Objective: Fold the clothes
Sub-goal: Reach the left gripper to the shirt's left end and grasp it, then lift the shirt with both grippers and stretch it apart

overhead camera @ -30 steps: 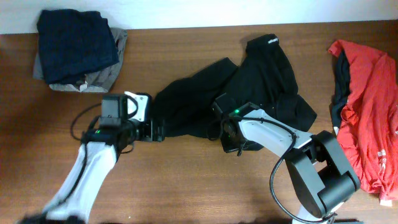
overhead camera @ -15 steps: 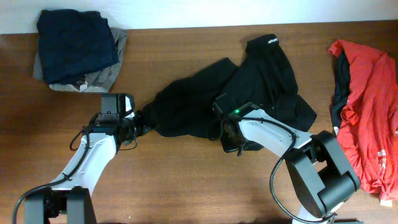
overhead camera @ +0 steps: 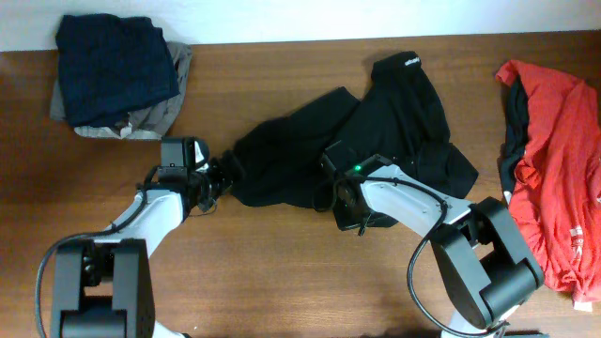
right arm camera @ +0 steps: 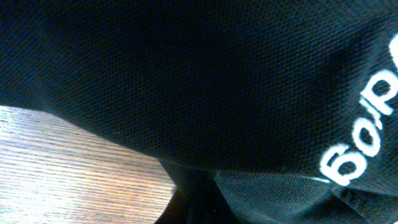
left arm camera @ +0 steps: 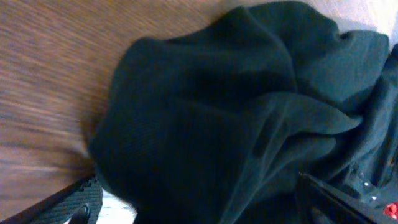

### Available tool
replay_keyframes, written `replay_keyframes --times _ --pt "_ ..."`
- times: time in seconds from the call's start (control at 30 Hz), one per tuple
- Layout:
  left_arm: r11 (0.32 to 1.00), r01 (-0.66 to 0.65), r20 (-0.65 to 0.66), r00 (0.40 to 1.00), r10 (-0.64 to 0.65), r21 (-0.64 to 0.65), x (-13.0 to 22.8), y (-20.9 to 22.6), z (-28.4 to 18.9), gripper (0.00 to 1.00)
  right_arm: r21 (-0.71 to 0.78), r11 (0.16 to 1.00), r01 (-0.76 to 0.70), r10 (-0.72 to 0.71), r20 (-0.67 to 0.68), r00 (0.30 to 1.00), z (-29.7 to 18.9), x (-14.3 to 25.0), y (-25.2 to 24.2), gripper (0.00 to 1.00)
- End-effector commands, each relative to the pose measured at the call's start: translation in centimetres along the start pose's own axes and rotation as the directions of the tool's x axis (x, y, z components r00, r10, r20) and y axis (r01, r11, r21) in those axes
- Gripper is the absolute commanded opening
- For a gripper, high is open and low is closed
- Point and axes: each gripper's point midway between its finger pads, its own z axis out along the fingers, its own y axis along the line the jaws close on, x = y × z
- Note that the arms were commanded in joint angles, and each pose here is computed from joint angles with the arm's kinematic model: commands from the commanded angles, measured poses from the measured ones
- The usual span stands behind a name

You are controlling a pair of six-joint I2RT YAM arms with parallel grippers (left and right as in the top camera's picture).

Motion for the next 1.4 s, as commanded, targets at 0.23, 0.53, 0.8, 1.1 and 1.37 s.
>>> replay_keyframes --times 0.23,0.53,0.8,1.1,1.37 --pt "0.997 -0.011 0.016 1.0 0.01 0.074 -0.8 -1.6 0.1 0.74 0.018 1.0 -0.003 0.003 -0.028 1.0 0.9 0.7 -0.1 0.05" --pt "0.996 0.004 -0.003 1.0 -0.004 0.094 -0.5 -1.9 0.1 0.69 0.018 1.0 -0.003 0.003 -0.028 1.0 0.9 0.7 -0.1 0.05" --pt "0.996 0.003 0.004 1.0 -0.003 0.084 -0.6 -1.7 0.2 0.11 0.022 1.0 -0.013 0.013 -0.028 1.0 0.9 0.7 -0.2 0.04" --pt "0.981 -0.159 0.056 0.987 0.154 0.11 -1.2 -3.2 -1.7 0.01 0.118 0.971 -0.208 0.204 0.045 0.978 -2.4 -0.3 -2.1 0.04" --pt "0.968 -0.243 0.274 0.928 0.251 -0.065 -3.7 -3.7 -9.5 0.01 0.044 0.966 -0.255 0.244 0.166 0.955 -8.2 -2.4 -1.9 0.04"
